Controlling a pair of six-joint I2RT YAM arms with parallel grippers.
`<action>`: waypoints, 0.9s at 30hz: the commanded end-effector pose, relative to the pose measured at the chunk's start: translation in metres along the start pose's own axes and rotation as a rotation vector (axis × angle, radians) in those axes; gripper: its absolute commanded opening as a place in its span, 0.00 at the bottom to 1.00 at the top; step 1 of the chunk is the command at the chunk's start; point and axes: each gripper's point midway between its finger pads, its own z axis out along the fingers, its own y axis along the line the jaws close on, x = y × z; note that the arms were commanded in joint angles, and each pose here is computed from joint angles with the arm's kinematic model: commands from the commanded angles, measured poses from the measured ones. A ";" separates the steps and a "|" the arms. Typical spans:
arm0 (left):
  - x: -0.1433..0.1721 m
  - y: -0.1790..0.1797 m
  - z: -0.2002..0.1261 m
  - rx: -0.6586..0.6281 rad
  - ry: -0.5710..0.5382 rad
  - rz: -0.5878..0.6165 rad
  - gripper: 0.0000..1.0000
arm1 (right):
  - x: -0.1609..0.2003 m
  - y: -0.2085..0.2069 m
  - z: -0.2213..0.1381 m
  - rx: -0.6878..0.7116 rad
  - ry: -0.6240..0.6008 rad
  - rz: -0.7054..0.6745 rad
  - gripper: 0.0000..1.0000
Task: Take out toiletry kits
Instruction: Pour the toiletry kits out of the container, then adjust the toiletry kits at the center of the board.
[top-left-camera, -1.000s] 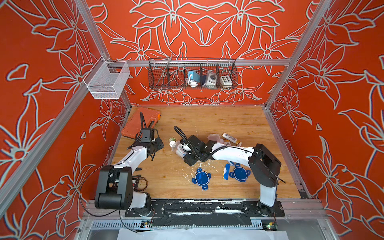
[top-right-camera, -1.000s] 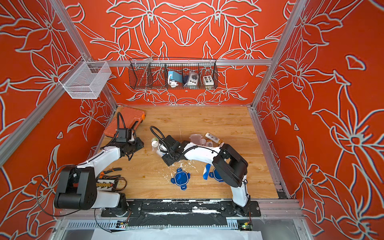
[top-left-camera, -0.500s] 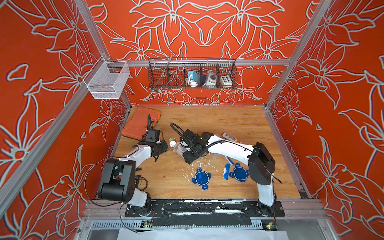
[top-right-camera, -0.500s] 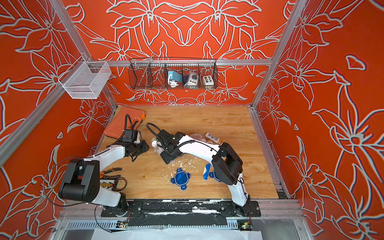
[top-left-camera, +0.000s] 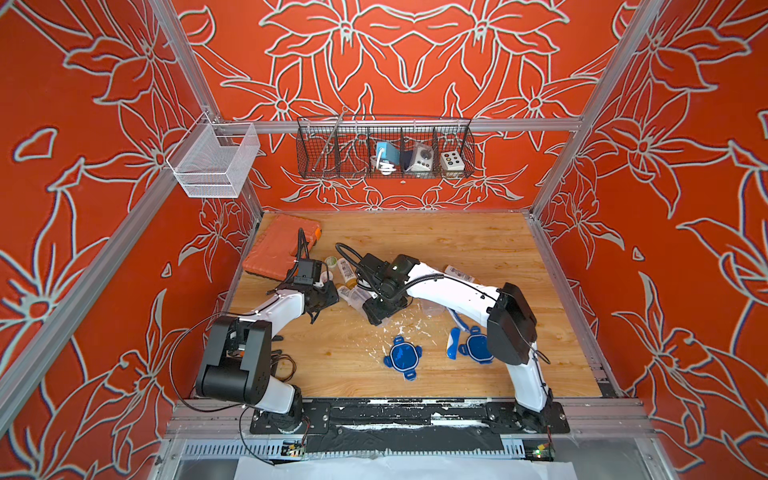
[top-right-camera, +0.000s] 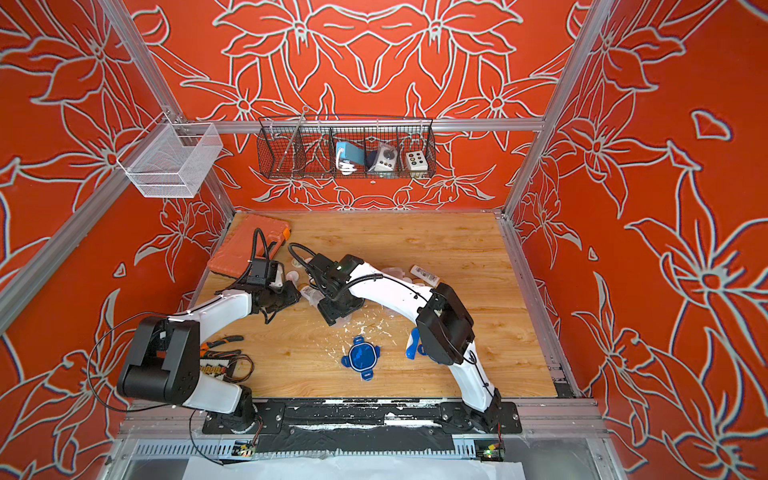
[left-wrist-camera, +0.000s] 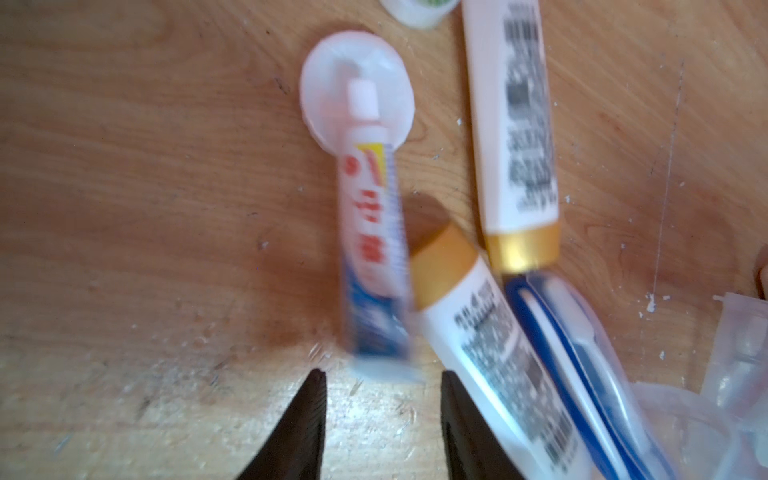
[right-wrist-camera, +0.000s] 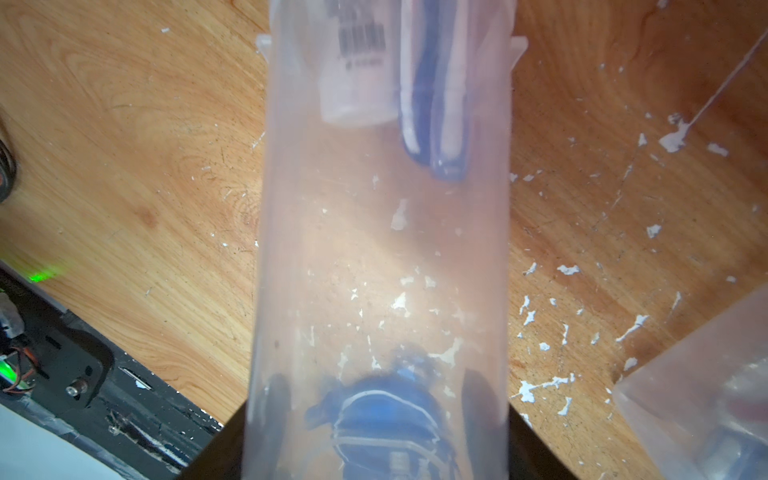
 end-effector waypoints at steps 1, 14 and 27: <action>-0.006 -0.006 -0.005 0.008 -0.015 0.020 0.42 | 0.004 0.005 -0.009 -0.008 0.026 0.016 0.43; -0.019 -0.007 -0.019 -0.006 -0.084 0.028 0.49 | 0.026 0.013 -0.058 -0.017 -0.027 -0.028 0.42; -0.077 -0.036 -0.124 0.044 -0.381 0.003 0.68 | 0.019 0.033 -0.113 -0.232 -0.532 0.003 0.43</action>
